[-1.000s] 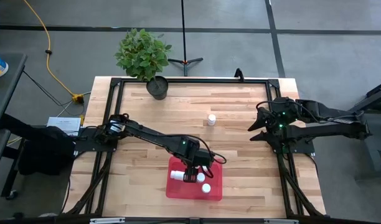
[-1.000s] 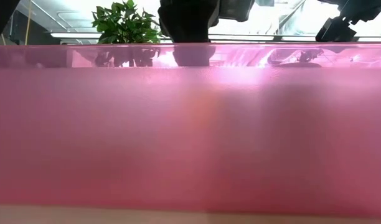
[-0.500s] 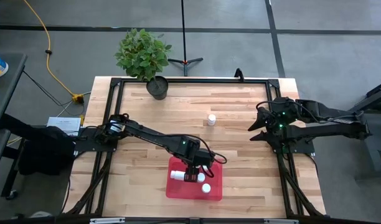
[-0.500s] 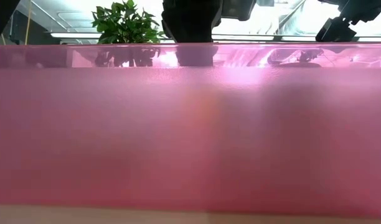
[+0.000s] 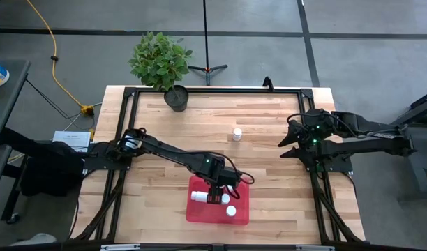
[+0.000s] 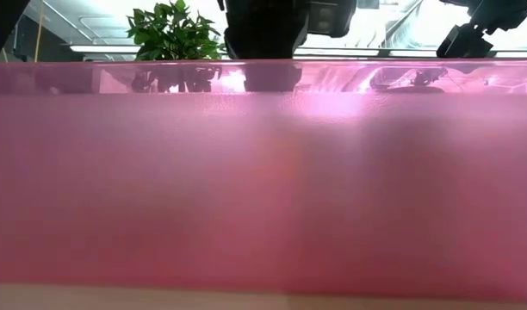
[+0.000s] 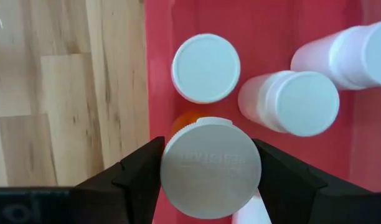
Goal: Pick and place pill bottles into a basket
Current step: Put the orange pill bottle into the red bin
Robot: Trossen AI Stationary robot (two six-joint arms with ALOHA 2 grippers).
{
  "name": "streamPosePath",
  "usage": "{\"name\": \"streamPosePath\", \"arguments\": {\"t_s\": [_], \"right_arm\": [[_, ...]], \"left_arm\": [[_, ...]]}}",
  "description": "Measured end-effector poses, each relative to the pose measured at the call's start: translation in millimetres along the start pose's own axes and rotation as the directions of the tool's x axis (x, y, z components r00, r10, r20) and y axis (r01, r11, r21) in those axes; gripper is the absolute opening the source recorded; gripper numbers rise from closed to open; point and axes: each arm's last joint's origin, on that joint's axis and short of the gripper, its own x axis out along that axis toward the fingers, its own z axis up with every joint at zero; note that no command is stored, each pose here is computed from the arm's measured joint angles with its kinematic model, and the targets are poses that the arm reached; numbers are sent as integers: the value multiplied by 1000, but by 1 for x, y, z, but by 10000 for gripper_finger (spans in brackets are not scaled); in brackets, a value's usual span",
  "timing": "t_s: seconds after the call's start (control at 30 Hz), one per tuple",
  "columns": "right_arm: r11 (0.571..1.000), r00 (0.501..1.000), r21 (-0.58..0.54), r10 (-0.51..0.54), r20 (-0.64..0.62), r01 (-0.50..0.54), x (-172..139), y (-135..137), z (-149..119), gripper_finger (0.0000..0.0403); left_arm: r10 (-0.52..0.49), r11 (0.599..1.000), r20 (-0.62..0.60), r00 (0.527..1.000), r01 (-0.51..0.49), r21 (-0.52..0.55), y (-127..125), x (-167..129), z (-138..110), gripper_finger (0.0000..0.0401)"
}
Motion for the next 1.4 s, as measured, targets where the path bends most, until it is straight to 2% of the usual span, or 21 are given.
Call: {"name": "streamPosePath", "arguments": {"t_s": [0.33,1.1,1.27,1.4], "right_arm": [[1000,1000,0,0,-1,0,0,0,0,232],[1000,1000,7,-3,-14,3,0,0,-1,232],[1000,1000,9,-3,-14,3,0,0,-1,232],[1000,1000,9,-3,-14,3,0,0,-1,232]], "left_arm": [[-22,1000,-36,999,22,-7,-2,18,0,266],[-11,1000,-25,1000,11,1,-2,22,1,267],[-51,999,-35,998,51,-12,-3,22,1,266],[-138,990,-74,988,134,-50,-6,21,-2,266]]}}
